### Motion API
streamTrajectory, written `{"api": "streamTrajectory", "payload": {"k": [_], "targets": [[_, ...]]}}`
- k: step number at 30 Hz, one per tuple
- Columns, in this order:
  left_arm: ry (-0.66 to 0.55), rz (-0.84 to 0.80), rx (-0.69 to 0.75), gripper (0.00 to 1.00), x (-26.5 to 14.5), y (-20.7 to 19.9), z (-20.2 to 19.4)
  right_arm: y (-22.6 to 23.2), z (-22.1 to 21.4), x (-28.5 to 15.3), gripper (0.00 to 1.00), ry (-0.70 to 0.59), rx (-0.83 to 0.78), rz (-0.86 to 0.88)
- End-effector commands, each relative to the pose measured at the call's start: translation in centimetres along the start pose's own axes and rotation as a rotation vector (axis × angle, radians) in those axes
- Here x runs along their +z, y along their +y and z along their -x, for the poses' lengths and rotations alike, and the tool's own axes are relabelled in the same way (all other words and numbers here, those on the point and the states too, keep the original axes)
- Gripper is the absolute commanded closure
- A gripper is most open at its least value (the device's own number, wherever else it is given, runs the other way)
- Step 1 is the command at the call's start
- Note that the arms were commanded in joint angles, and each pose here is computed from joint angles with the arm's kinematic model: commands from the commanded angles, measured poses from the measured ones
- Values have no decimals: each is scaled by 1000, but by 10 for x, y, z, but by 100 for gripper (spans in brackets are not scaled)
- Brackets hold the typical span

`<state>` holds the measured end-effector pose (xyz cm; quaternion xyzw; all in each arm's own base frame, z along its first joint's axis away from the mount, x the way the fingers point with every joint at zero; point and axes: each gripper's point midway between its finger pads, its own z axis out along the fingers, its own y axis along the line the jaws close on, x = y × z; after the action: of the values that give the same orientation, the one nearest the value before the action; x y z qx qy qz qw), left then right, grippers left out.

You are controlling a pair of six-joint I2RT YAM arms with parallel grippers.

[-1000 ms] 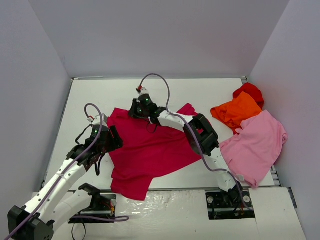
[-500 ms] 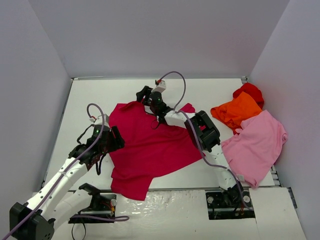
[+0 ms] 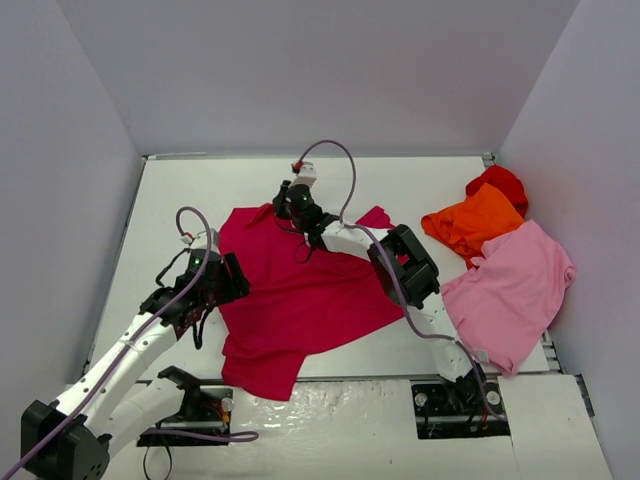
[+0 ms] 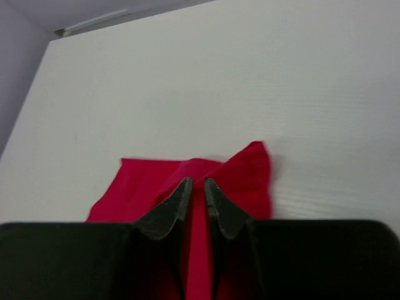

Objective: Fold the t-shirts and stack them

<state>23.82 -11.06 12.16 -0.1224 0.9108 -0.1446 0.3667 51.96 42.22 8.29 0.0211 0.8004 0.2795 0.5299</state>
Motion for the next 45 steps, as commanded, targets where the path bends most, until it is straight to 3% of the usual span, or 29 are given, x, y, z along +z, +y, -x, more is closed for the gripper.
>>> {"api": "streamTrajectory", "payload": {"k": [1,3,5,8,19,29,45], "targets": [[-74,-41,-8,46,-7,-14,23,109,57,-42,96,-14,-15,232],[-76,-41,-11,47,-9,-14,23,117,32,-38,93,80,14,304],[-83,-39,-15,47,-13,-14,26,133,27,-36,67,113,90,393],[-89,-42,-20,47,-19,-14,27,134,2,-26,59,180,169,446],[-83,-67,-37,46,-33,-14,23,100,-24,-19,58,219,275,288],[-83,-63,-39,47,-36,-14,24,82,-41,-24,58,238,268,207],[-73,-60,-34,46,-30,-14,21,66,-26,11,55,74,249,211]]}}
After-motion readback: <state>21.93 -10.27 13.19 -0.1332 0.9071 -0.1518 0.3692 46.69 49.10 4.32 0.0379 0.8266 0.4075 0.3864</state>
